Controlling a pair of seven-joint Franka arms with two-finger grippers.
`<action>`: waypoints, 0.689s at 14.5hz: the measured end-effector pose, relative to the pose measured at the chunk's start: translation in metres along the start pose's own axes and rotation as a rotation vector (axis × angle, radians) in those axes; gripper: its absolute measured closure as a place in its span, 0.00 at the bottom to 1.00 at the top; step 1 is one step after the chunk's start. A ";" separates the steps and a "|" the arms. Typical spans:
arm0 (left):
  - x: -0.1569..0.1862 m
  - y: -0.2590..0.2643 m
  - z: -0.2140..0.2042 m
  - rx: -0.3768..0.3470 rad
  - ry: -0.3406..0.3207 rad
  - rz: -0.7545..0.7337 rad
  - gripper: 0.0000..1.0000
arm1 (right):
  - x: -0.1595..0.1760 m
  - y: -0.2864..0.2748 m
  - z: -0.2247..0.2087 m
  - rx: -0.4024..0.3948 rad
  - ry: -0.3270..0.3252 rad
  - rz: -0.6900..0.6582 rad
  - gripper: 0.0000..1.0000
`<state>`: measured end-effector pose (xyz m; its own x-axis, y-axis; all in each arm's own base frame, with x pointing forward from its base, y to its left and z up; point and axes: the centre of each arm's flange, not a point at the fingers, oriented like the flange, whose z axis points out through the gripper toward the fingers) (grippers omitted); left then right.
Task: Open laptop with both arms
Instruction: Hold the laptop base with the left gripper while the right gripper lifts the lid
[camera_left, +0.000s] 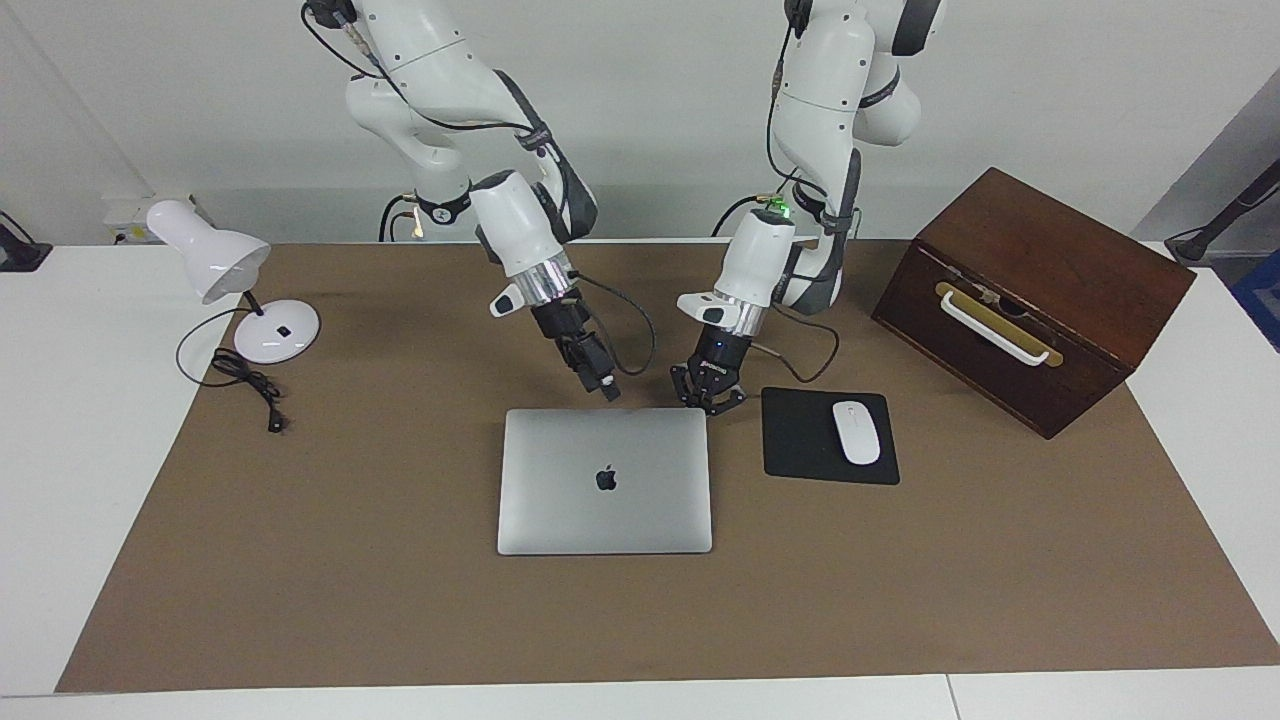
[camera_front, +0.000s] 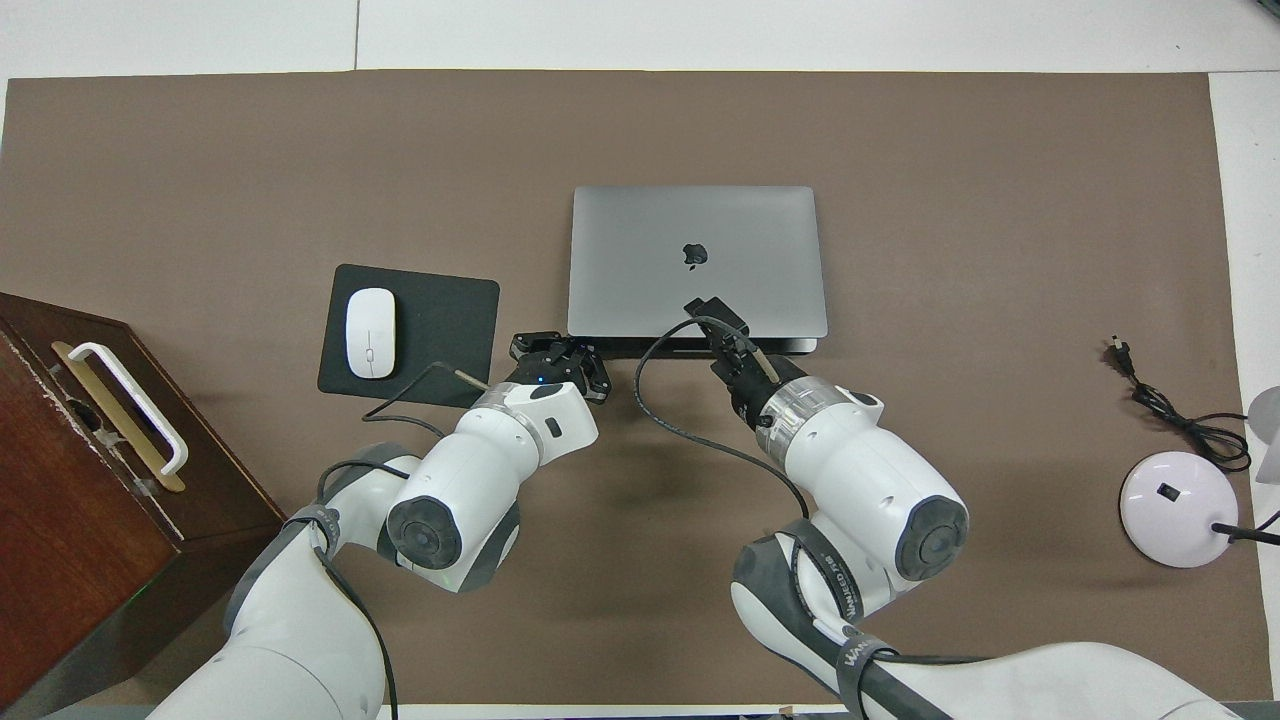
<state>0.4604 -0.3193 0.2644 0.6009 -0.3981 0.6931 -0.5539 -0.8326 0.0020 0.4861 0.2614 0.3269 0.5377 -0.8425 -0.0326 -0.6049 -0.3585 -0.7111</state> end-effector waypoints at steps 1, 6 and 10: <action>0.001 0.000 0.001 0.000 0.001 0.000 0.99 | 0.002 -0.001 0.002 0.000 0.000 0.000 0.00; 0.002 -0.001 0.003 0.001 0.003 -0.001 0.99 | 0.011 -0.004 0.015 0.009 -0.003 0.001 0.00; 0.003 -0.002 0.004 0.003 0.005 -0.002 0.99 | 0.012 -0.010 0.016 0.020 -0.003 0.005 0.00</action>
<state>0.4656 -0.3202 0.2638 0.5995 -0.3943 0.6965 -0.5506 -0.8348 0.0014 0.5084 0.2610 0.3219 0.5368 -0.8429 -0.0385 -0.5955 -0.3461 -0.7250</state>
